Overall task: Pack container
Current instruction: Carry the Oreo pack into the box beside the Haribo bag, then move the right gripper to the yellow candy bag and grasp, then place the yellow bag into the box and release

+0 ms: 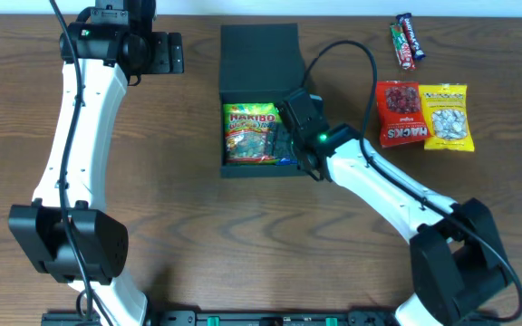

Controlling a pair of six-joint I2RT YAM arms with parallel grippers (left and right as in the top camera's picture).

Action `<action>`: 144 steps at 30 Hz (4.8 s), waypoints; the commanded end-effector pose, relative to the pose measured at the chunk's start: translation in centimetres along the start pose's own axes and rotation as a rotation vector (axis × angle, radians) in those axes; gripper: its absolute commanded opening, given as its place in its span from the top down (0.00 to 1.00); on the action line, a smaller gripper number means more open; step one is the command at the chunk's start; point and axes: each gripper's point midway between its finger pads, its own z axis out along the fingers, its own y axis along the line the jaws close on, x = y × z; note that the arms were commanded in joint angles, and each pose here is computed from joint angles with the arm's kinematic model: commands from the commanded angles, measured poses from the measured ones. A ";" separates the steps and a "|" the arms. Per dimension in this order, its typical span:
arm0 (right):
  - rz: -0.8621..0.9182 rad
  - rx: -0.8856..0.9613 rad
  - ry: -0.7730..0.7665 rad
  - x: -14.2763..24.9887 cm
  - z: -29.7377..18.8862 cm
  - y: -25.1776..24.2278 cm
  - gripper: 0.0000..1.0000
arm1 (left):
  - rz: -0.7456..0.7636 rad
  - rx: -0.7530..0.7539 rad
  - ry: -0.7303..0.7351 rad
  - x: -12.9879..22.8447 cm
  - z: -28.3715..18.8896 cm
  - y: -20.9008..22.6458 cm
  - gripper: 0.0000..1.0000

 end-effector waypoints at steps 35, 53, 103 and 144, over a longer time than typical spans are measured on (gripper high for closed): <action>-0.235 0.095 0.153 -0.2 -0.6 -1.1 0.99 | 0.002 0.004 -0.021 -0.6 -0.9 0.0 0.05; 0.160 0.388 -0.054 -13.3 -7.6 -28.4 0.95 | 0.002 0.004 -0.021 -0.6 -0.9 0.0 0.05; 0.123 0.029 -0.148 -19.4 -10.4 -34.5 0.98 | -0.006 0.023 -0.020 -0.6 -0.9 -0.4 0.05; -0.145 -0.364 0.185 -5.5 -3.2 10.0 0.98 | -0.062 -0.020 -0.078 -2.2 -1.0 3.5 0.05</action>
